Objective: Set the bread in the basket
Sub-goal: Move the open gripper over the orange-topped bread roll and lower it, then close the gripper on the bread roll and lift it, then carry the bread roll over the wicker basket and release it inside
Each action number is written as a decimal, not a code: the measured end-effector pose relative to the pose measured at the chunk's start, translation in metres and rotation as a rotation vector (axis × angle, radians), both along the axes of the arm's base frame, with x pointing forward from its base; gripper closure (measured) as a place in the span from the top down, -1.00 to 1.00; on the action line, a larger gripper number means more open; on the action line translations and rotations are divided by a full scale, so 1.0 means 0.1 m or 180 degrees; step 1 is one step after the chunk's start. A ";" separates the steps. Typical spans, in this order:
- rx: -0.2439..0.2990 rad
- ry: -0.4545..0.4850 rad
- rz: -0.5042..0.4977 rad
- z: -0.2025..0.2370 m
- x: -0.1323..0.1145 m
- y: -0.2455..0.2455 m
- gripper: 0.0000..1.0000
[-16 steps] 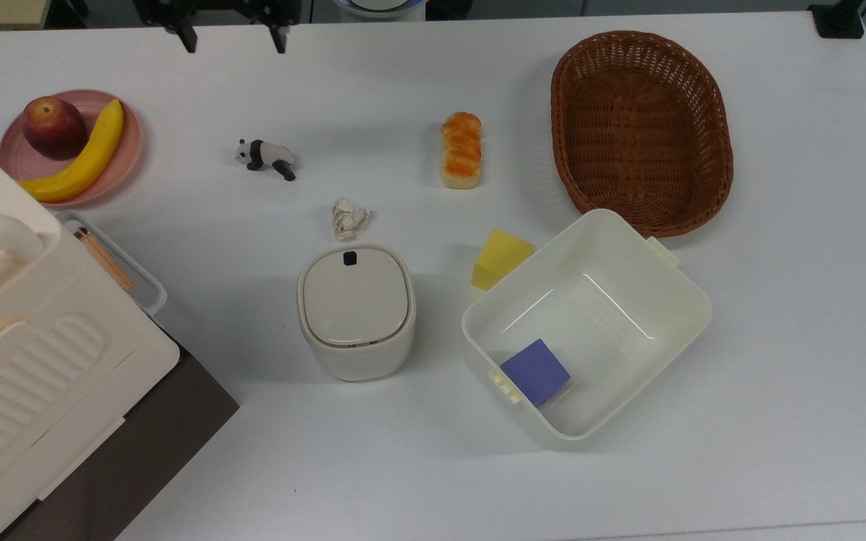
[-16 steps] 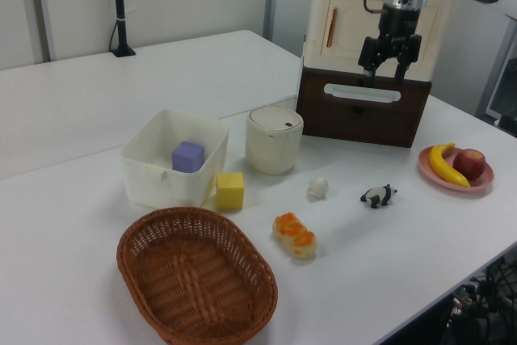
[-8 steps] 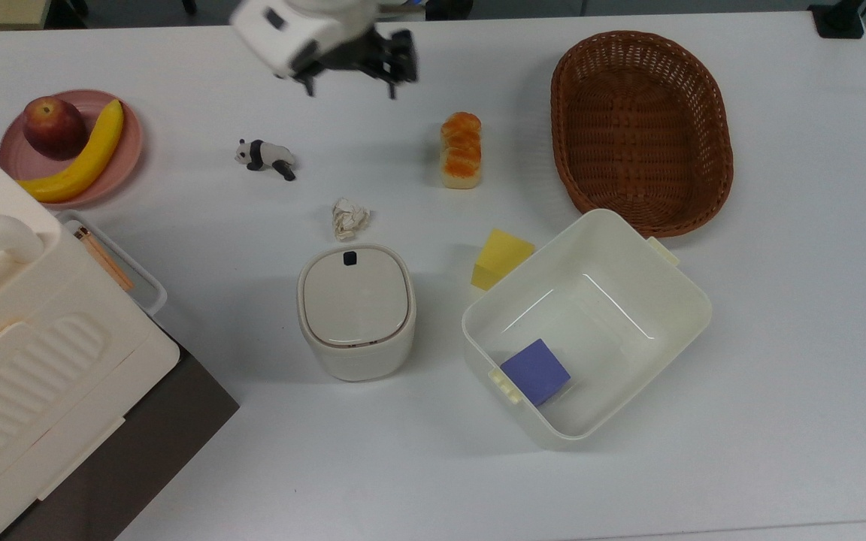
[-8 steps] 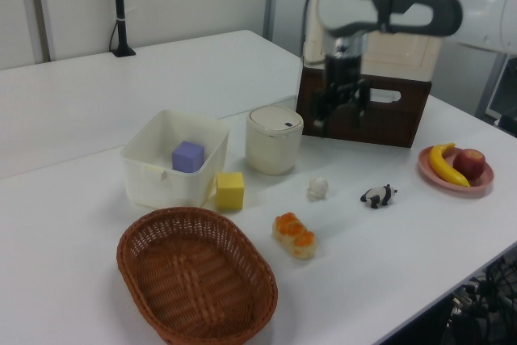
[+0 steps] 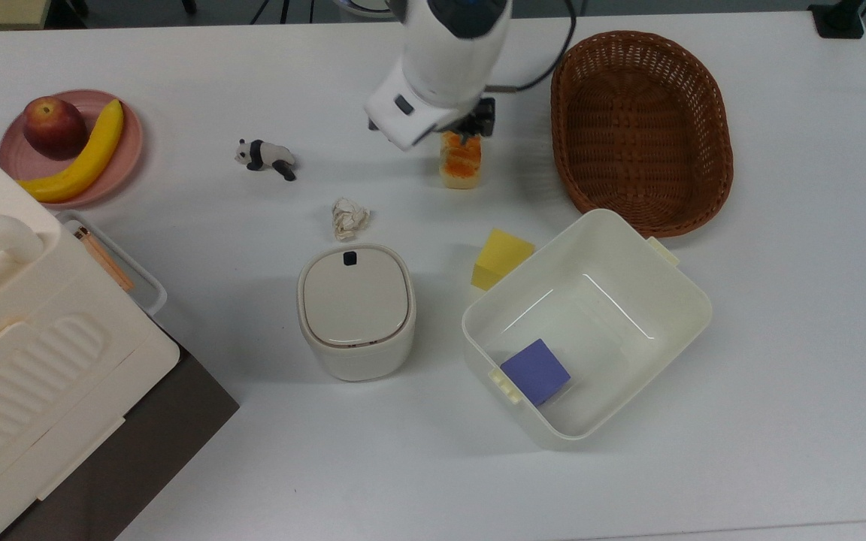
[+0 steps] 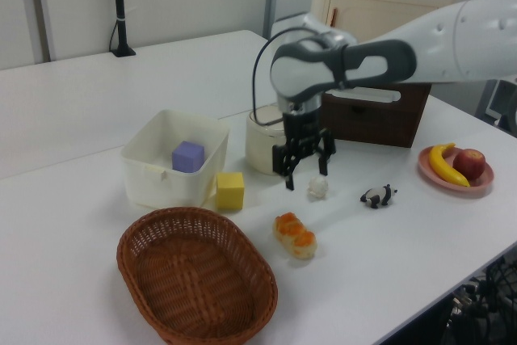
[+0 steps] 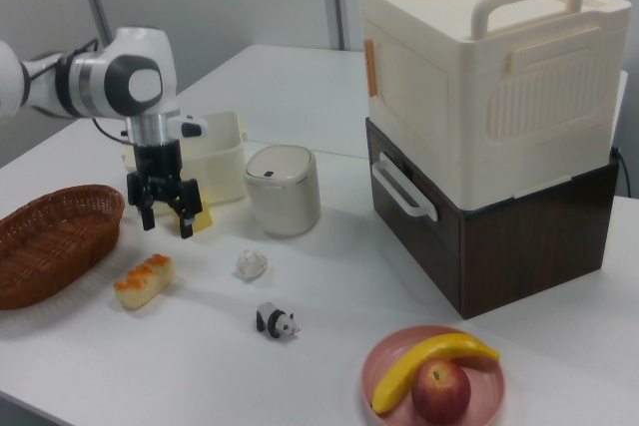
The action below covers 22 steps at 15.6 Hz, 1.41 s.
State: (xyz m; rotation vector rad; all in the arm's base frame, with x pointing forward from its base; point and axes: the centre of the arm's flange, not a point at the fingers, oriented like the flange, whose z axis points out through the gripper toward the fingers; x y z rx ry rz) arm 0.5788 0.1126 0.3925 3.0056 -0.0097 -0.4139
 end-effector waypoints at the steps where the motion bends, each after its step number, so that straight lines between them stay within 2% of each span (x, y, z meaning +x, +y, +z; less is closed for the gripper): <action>1: -0.0029 -0.0006 -0.0026 -0.13 0.01 0.10 1.00; 6: -0.0205 0.0030 -0.0098 -0.76 -0.05 0.59 1.00; 9: -0.0369 0.0061 -0.0052 -0.99 -0.10 0.71 0.87; 10: -0.0390 0.0068 -0.0044 -1.03 -0.11 0.71 0.74; 11: -0.0397 0.0065 -0.0054 -1.02 -0.10 0.68 0.38; 12: -0.0399 0.0053 -0.0073 -1.00 -0.08 0.64 0.16; 13: -0.0396 0.0029 -0.0101 -0.96 -0.05 0.58 -0.06; 15: -0.0347 -0.0069 -0.0149 -0.75 0.04 0.37 -0.34; 18: -0.0226 -0.0286 -0.0207 -0.12 0.14 0.08 -0.45; 20: -0.0100 -0.0443 -0.0263 0.29 0.17 0.12 -0.56; 21: -0.0024 -0.0505 -0.0313 0.42 0.17 0.19 -0.67; 22: 0.0047 -0.0547 -0.0366 0.51 0.18 0.30 -0.70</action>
